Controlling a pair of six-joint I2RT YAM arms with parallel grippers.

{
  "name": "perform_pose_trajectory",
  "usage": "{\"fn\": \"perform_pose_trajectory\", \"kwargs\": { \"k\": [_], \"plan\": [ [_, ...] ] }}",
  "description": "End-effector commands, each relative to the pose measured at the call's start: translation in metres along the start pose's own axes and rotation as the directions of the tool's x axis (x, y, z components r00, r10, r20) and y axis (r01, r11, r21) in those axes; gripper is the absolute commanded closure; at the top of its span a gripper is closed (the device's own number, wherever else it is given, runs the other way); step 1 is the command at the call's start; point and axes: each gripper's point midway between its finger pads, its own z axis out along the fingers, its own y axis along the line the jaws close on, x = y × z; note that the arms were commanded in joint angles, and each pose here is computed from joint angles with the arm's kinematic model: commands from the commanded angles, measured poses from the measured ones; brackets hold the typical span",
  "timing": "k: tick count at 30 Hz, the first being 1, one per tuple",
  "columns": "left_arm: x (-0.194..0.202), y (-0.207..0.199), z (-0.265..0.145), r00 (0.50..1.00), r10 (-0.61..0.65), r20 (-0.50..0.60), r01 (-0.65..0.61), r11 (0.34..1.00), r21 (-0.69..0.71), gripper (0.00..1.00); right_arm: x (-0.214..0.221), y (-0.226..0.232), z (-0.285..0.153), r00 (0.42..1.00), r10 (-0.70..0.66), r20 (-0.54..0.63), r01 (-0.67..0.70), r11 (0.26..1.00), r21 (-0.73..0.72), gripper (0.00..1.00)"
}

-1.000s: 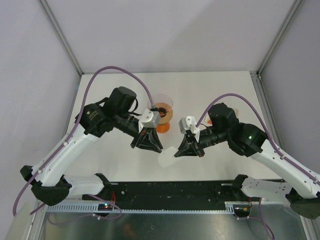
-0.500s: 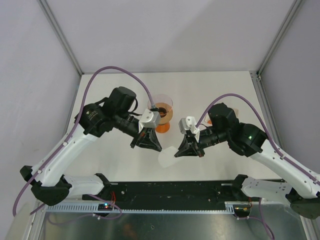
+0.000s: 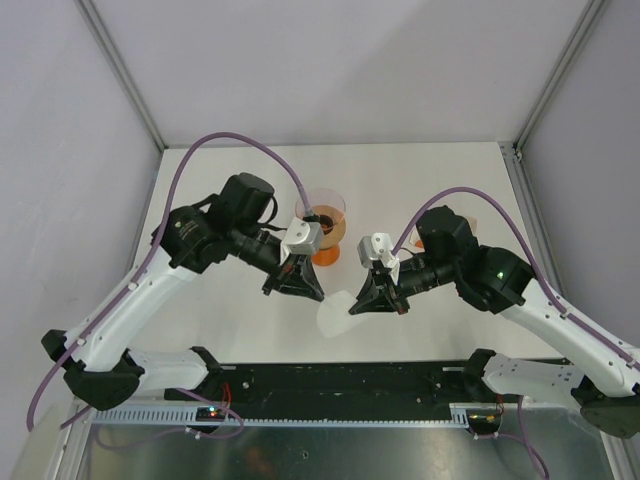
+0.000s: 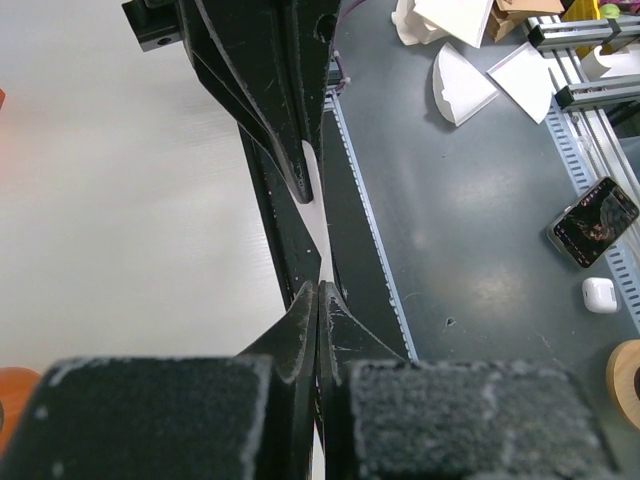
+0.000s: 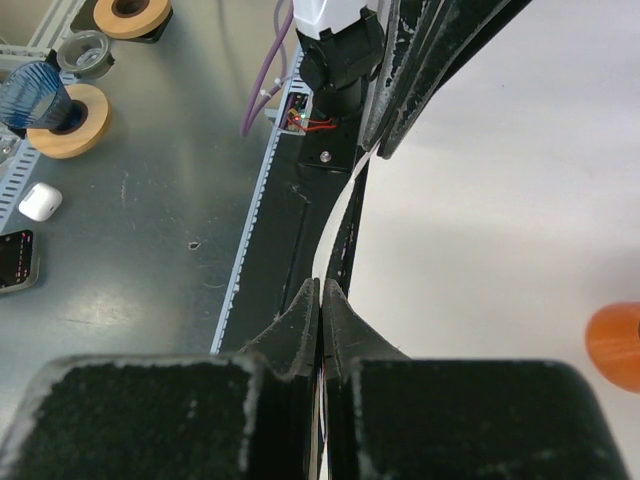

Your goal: Place the coffee filter in the dripper

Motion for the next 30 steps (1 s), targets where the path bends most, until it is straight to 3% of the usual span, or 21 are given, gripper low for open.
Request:
{"fn": "perform_pose_trajectory", "kwargs": {
  "k": [1,18,30],
  "plan": [
    [0.0,0.004,0.001,1.0,0.011,-0.002,-0.011,1.0,-0.006,1.0,-0.013,0.005,-0.002,0.998,-0.052,0.041,0.053,0.998,-0.016,1.0],
    [-0.012,0.005,-0.001,0.999,0.05,0.016,-0.05,0.999,-0.018,1.0,-0.01,0.006,0.0,0.998,-0.049,0.026,0.05,0.998,-0.042,1.0],
    [-0.012,-0.004,0.007,0.999,0.039,0.021,-0.04,0.998,0.047,1.0,-0.009,0.005,0.001,0.998,-0.05,0.024,0.051,0.998,-0.041,1.0]
  ]
}}
